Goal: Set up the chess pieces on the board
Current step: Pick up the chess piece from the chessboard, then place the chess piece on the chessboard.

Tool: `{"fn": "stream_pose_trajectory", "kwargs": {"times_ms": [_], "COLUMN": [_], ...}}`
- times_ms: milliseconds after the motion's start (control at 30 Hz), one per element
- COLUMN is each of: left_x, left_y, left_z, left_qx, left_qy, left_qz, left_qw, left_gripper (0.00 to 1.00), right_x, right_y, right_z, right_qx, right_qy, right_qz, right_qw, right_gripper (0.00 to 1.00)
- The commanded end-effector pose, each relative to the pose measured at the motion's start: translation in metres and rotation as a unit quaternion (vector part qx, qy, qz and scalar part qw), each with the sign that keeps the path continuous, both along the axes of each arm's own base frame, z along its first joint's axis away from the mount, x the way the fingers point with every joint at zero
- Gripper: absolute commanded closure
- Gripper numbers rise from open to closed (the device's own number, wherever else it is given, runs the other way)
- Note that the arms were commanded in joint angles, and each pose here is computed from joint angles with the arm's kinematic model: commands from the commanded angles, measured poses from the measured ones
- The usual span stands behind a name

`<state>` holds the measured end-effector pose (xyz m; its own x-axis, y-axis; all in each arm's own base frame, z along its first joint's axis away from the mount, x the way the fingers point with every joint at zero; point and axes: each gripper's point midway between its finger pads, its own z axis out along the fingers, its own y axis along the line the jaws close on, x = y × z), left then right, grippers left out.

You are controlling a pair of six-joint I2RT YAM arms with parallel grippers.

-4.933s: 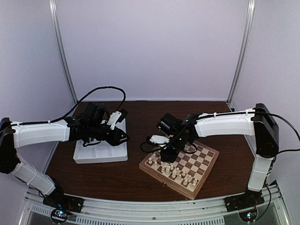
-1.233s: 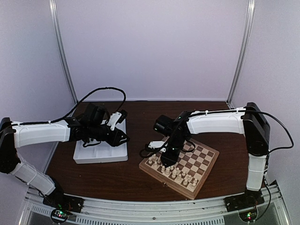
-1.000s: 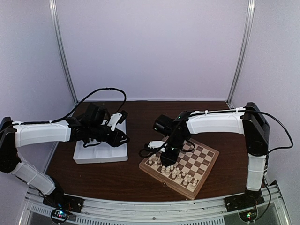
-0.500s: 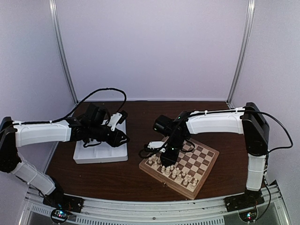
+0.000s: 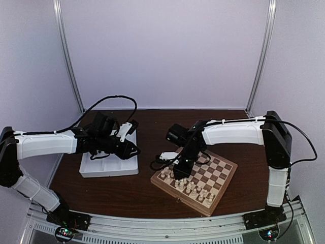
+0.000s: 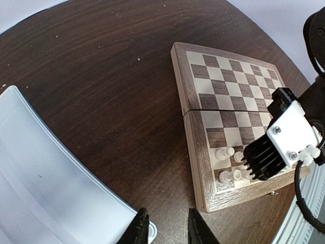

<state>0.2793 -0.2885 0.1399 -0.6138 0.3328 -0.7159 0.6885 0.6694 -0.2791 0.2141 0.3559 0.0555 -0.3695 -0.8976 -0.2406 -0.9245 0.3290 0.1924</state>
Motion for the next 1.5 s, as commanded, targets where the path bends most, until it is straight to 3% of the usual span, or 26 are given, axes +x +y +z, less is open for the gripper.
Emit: {"fn": "stream_pose_trajectory", "kwargs": {"times_ms": [0, 633, 1033, 1200, 1467], "left_x": [0.008, 0.008, 0.008, 0.006, 0.011], "left_y": [-0.002, -0.002, -0.006, -0.018, -0.048], "left_z": [0.009, 0.01, 0.014, 0.026, 0.051], "left_qx": [-0.01, -0.013, -0.022, -0.061, -0.15], "left_qy": [-0.016, -0.016, -0.015, -0.011, -0.01], "left_qz": [0.005, 0.004, -0.001, -0.016, -0.046], "left_qw": [1.0, 1.0, 1.0, 0.998, 0.988], "left_gripper": [0.73, 0.73, 0.72, 0.72, 0.72], "right_x": [0.016, 0.038, 0.074, 0.086, 0.102], "right_y": [0.005, -0.004, -0.007, 0.0, 0.004], "right_z": [0.019, 0.036, 0.058, 0.087, 0.134], "right_qx": [0.026, 0.043, 0.086, 0.152, 0.284], "right_qy": [-0.031, -0.065, -0.109, -0.149, -0.233], "right_qz": [-0.015, -0.044, -0.11, -0.138, -0.194], "right_qw": [0.999, 0.996, 0.984, 0.967, 0.91], "right_gripper": [0.92, 0.92, 0.92, 0.92, 0.93]}}
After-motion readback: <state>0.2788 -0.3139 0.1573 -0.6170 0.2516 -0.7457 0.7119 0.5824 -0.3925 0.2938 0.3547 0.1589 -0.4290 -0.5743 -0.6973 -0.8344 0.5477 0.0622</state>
